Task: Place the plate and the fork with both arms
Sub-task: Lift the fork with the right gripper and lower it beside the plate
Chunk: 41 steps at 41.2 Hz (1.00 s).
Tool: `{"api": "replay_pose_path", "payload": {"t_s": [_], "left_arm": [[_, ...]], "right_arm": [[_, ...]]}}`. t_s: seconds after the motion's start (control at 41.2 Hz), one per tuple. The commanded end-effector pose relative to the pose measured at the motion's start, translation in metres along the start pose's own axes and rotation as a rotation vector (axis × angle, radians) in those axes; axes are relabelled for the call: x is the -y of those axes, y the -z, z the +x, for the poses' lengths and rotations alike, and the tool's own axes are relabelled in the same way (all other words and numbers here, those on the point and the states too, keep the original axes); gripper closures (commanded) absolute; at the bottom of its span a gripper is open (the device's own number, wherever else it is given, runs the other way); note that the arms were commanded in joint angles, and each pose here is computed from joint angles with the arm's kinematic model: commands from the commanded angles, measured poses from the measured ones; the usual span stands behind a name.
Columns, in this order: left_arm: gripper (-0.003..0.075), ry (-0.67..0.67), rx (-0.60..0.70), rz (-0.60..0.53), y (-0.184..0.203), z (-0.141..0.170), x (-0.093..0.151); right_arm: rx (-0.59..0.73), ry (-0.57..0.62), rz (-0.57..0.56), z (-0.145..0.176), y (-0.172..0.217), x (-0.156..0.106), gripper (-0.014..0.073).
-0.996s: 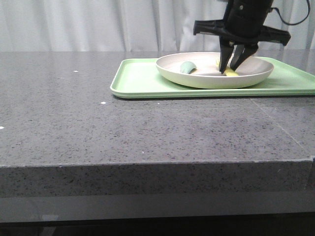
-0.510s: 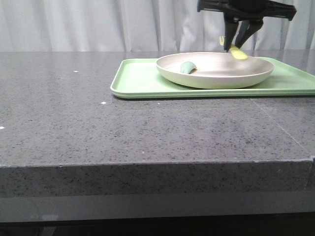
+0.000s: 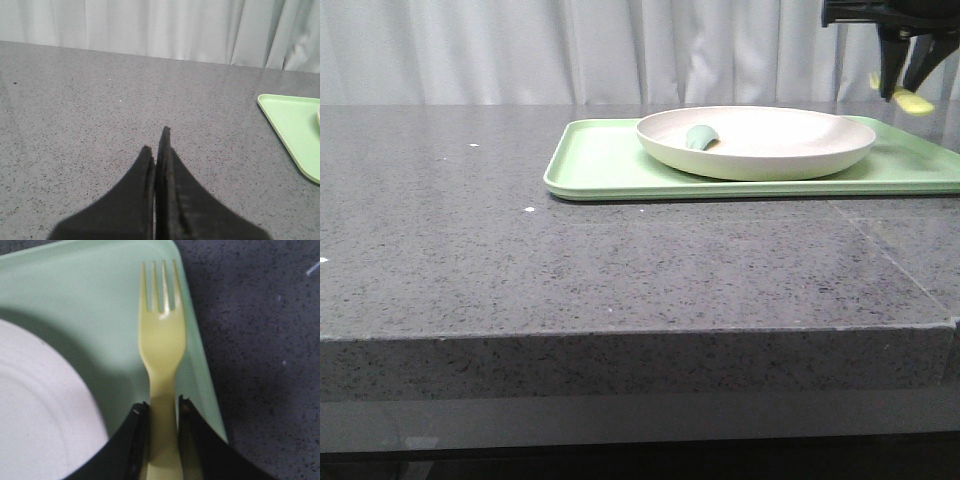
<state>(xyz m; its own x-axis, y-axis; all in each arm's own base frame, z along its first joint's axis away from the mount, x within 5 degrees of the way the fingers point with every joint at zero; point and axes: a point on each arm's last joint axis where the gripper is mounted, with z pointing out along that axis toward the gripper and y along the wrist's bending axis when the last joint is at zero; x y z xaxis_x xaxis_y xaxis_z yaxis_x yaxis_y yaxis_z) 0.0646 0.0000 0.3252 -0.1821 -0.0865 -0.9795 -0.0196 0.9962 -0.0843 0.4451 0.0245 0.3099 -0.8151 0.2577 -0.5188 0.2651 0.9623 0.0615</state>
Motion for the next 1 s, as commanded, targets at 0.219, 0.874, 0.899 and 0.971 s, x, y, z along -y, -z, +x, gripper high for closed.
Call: {"api": "replay_pose_path", "payload": {"t_s": [0.219,0.874,0.899,0.971], "left_arm": [[0.0738,0.013,0.101,0.009,0.002,-0.015,0.001],[0.0738,0.013,0.101,0.009,0.002,-0.015,0.001],[0.0738,0.013,0.101,0.009,0.002,-0.015,0.001],[0.0738,0.013,0.099,0.009,0.002,-0.014,0.001]], "right_arm": [[0.037,0.054,0.015,-0.008,0.002,0.004,0.0573],[-0.004,0.09,0.028,-0.005,-0.01,0.004,0.0533],[-0.004,0.09,0.028,-0.005,-0.01,0.004,0.0519],[-0.005,0.096,0.026,-0.004,-0.01,0.004,0.0457]]}}
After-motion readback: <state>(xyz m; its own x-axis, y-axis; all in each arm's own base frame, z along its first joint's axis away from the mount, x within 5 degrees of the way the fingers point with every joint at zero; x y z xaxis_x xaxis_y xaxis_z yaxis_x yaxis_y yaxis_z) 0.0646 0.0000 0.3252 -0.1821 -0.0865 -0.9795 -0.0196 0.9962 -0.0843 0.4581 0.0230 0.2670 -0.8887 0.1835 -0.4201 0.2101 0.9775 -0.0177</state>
